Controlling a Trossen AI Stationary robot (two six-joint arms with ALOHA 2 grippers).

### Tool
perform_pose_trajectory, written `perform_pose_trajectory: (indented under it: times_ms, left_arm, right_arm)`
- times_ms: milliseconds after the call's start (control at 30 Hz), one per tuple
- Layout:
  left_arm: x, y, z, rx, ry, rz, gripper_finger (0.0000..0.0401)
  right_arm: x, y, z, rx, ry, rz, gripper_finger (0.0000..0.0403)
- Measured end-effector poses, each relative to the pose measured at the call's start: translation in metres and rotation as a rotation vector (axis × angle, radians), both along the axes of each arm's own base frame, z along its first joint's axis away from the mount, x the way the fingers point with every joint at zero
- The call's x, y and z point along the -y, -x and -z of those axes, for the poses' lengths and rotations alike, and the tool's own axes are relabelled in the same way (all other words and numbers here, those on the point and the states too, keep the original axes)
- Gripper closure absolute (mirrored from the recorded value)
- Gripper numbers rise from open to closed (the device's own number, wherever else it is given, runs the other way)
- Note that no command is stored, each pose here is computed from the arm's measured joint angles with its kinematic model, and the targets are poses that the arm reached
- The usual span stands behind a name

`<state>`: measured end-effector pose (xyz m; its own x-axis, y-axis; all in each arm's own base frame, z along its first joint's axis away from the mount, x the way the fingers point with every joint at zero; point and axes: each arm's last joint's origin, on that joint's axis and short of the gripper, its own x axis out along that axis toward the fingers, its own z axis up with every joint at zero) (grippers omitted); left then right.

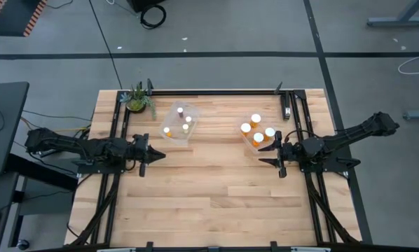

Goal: Pick and place medicine bottles into bin by pill shape (circle, oval)
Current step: Return to Home Position

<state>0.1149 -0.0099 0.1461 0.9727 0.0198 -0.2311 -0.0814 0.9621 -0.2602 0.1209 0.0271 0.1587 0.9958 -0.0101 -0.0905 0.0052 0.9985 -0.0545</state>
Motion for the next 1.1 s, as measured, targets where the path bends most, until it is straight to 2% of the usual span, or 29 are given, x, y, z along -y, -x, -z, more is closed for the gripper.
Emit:
perform_pose_trajectory:
  times_ms: [300, 567, 933, 1100]
  left_arm:
    - [0.0, 0.001, -0.001, 0.014, 0.001, 0.0, 0.0369]
    - [-0.001, 0.008, -0.014, 0.148, 0.017, 0.0, 0.038]
    - [-0.002, 0.018, -0.027, 0.317, 0.038, 0.0, 0.037]
    - [-0.002, 0.018, -0.028, 0.327, 0.039, 0.002, 0.0372]
  right_arm:
    - [0.0, 0.0, 0.0, 0.003, -0.001, -0.001, 0.0225]
    - [0.001, 0.001, -0.003, 0.026, -0.007, 0.009, 0.0225]
    - [0.005, 0.013, -0.021, 0.205, -0.06, 0.009, 0.0225]
    - [0.007, 0.02, -0.029, 0.294, -0.086, 0.009, 0.0225]
